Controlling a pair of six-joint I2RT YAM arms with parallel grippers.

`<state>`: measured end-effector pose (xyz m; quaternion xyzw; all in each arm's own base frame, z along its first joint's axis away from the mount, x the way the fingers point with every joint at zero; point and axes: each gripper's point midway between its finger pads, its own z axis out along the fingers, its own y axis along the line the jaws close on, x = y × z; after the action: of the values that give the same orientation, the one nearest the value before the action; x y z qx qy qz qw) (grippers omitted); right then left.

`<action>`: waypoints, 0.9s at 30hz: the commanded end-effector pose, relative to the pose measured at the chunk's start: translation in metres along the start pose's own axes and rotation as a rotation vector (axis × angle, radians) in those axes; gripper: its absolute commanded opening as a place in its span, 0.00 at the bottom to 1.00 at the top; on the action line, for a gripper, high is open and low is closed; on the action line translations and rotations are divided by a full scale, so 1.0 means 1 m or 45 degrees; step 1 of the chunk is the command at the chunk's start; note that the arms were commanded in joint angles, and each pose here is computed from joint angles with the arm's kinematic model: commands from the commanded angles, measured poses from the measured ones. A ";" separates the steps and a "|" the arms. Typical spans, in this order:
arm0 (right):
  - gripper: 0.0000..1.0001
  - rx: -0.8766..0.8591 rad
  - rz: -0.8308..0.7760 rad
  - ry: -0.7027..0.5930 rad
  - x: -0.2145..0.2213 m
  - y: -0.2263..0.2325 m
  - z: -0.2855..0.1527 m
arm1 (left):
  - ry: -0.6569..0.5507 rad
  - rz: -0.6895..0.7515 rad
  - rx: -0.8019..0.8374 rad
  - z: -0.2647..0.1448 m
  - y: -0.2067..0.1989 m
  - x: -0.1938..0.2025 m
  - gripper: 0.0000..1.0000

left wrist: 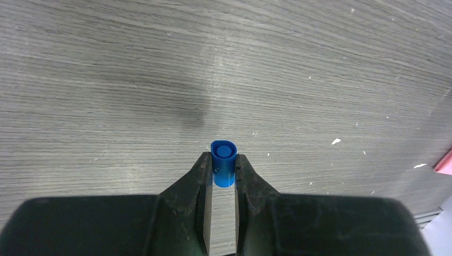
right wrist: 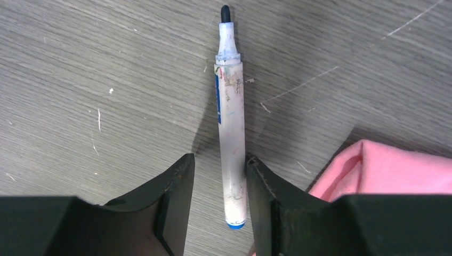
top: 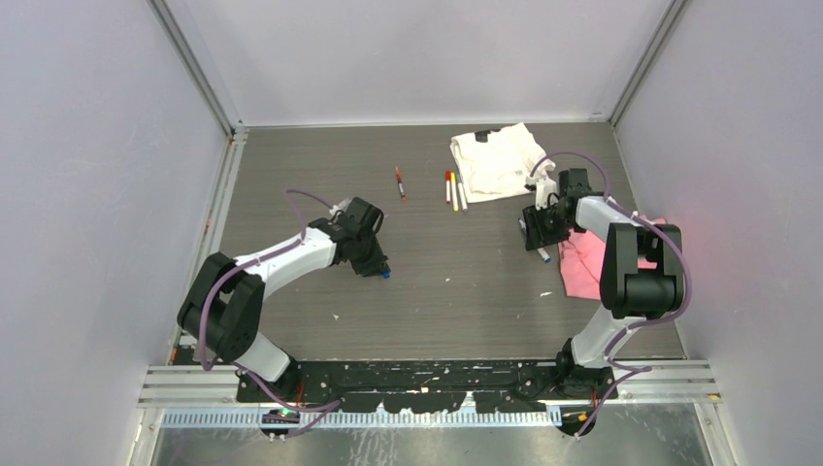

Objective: Insert the pens into the pen caps
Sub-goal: Pick up the pen from the center of the board.

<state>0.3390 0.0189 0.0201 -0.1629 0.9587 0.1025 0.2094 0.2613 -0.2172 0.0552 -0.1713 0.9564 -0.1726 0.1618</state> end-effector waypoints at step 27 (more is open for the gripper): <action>0.23 -0.046 -0.058 0.045 -0.006 0.008 -0.002 | 0.139 0.061 -0.454 0.029 0.058 0.011 0.22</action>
<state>0.3341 0.0209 0.0180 -0.1818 0.9603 0.1010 0.1857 0.2526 -0.1972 0.0186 -0.1652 0.9796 -0.0634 0.0951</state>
